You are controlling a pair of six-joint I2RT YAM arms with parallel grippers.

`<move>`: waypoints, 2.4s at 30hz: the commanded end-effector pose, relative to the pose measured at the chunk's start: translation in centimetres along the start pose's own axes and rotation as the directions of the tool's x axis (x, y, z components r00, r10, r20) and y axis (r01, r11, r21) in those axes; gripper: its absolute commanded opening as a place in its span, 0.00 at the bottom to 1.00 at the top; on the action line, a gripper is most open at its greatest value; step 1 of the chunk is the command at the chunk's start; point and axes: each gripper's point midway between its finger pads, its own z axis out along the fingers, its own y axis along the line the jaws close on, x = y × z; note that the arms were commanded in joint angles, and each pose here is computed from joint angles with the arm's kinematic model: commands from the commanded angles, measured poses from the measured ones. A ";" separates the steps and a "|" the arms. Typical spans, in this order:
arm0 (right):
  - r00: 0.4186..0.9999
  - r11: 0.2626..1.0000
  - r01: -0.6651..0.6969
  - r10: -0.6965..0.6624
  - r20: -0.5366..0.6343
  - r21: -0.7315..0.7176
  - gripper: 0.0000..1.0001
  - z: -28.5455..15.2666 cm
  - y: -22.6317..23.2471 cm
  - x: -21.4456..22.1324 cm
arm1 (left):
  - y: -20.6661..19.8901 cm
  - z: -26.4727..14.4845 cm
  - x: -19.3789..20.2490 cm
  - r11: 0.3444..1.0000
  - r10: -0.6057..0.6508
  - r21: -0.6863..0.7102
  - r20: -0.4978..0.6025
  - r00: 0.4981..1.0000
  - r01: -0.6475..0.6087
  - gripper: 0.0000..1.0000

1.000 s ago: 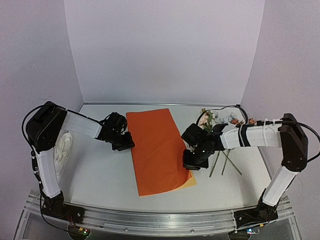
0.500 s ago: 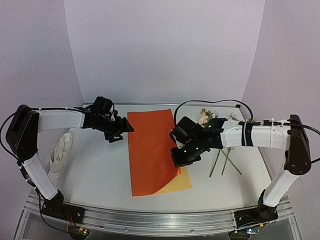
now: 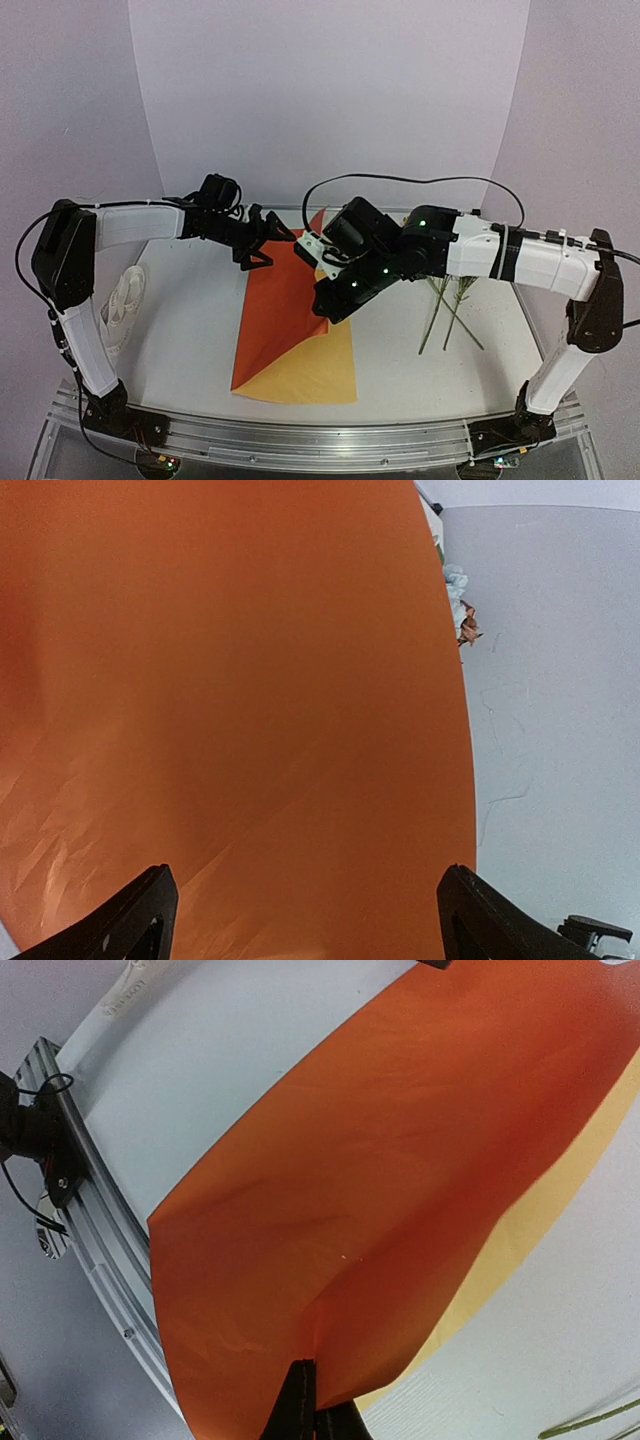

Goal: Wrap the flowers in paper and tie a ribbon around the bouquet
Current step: Pass from the left arm to the right

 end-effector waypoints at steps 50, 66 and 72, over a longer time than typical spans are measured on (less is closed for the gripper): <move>0.866 0.871 0.473 -0.431 -0.253 0.134 0.00 0.8 2.5 2.5 | 2.9 2.3 -1.5 0.920 0.197 -0.330 -0.074 0.978 -0.210 0.10; 0.983 0.985 0.158 -0.152 -0.104 0.062 0.98 -4.3 1.6 1.3 | -0.9 -2.4 -1.4 0.918 0.359 -0.225 0.126 0.925 -0.326 0.00; 0.985 0.980 -0.161 0.167 -0.039 0.119 0.98 -5.2 -3.9 0.7 | -1.5 -3.8 -0.5 0.924 0.366 -0.186 0.166 0.916 -0.335 0.00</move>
